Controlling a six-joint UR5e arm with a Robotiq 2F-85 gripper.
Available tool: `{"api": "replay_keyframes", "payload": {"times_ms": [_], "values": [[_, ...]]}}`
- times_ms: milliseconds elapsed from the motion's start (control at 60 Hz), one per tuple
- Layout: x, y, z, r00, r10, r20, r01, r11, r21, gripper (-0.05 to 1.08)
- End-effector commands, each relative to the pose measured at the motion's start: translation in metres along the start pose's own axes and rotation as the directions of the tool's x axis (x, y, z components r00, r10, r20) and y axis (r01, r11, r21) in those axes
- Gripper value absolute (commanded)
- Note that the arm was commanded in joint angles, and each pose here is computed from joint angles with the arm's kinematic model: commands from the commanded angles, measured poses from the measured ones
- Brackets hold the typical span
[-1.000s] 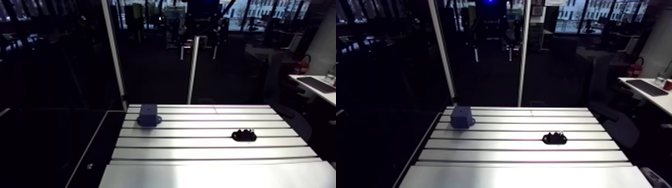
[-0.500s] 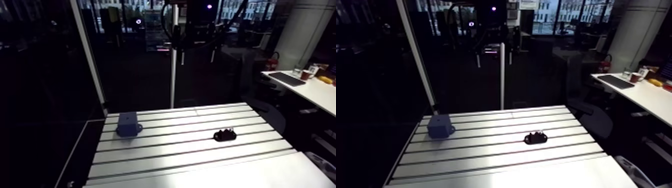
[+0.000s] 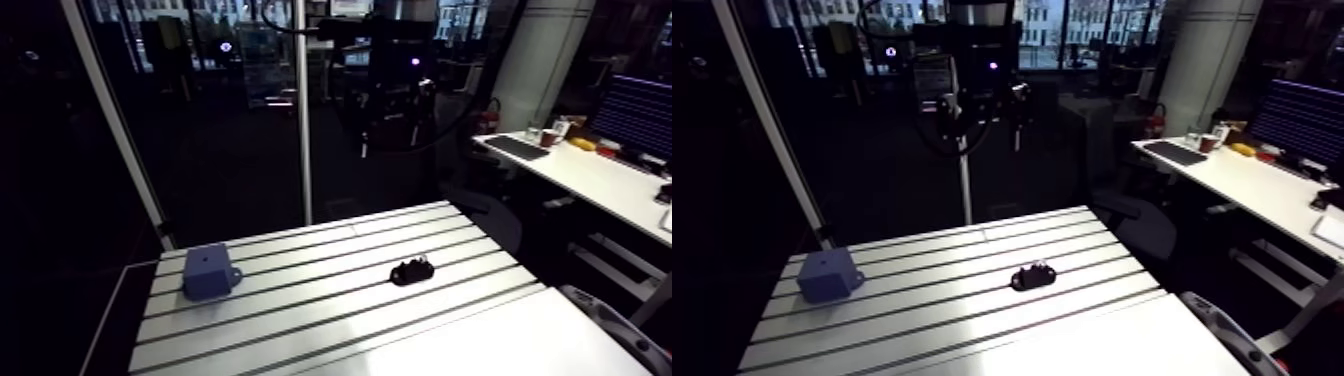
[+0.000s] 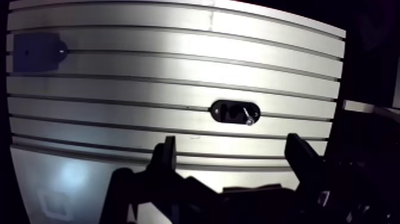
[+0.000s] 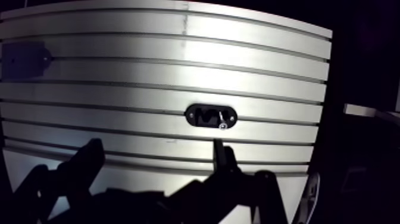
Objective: Pick up the M10 bolt and insert it into the hole until fully seated.
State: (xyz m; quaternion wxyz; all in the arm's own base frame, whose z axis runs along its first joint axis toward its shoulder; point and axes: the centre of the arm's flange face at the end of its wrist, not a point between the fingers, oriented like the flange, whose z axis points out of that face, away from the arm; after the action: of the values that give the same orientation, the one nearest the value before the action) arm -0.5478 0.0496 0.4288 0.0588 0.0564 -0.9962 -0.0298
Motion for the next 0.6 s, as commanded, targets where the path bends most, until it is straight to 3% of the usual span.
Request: {"api": "replay_keyframes", "payload": {"times_ms": [17,67,250,600], "values": [[-0.007,0.036,0.022,1.000,0.027,-0.010,-0.027,0.999,0.028,0.01],[-0.009,0.049,0.029,0.999,0.038,-0.004,-0.038,0.998,0.042,0.01],[-0.012,0.070,0.044,0.998,0.062,0.014,-0.063,0.997,0.055,0.01],[-0.016,0.087,0.083,0.996,0.087,0.026,-0.089,0.995,0.054,0.01]]}}
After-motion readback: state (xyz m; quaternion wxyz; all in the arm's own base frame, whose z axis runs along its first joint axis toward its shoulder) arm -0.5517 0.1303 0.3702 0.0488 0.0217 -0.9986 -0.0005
